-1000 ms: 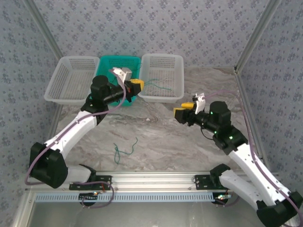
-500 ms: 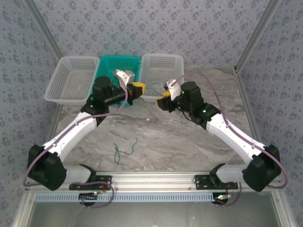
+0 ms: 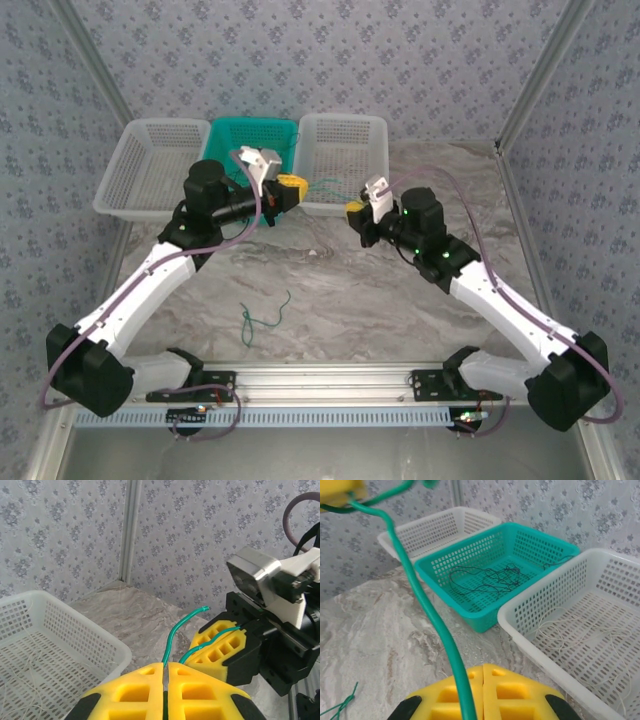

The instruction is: Untangle the cables

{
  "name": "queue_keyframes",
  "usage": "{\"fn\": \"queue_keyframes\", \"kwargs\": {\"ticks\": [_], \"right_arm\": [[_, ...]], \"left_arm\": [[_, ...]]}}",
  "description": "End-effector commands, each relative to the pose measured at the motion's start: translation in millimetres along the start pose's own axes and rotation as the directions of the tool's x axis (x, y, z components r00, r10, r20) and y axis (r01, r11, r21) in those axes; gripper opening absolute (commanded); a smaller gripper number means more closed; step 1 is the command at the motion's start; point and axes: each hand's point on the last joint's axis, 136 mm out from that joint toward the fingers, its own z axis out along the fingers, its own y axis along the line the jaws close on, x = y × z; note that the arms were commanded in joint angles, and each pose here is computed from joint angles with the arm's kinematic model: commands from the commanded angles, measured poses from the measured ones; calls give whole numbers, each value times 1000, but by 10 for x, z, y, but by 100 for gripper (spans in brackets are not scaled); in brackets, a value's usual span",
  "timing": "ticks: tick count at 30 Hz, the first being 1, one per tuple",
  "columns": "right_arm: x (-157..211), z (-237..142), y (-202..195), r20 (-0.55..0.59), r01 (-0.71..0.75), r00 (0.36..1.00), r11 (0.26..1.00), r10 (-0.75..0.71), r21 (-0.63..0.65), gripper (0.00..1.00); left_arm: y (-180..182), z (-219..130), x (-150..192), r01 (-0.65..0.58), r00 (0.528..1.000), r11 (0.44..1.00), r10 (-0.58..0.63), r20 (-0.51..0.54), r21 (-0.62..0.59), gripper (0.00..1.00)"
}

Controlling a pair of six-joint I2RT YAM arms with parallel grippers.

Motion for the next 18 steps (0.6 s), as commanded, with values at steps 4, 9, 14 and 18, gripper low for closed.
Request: {"fn": "queue_keyframes", "kwargs": {"ticks": [4, 9, 14, 18], "right_arm": [[48, -119, -84, 6, -25, 1000, 999, 24, 46, 0], [153, -120, -329, -13, -126, 991, 975, 130, 185, 63], [239, -189, -315, 27, -172, 985, 968, 170, 185, 68], [315, -249, -302, 4, -198, 980, 961, 201, 192, 68]], "left_arm": [[352, -11, -15, 34, 999, 985, -30, 28, -167, 0], [1371, -685, -245, 178, 981, 783, -97, 166, -596, 0], [2246, -1453, -415, 217, 970, 510, -15, 244, -832, 0], [2876, -1839, -240, 207, 978, 296, -28, 209, -932, 0]]}}
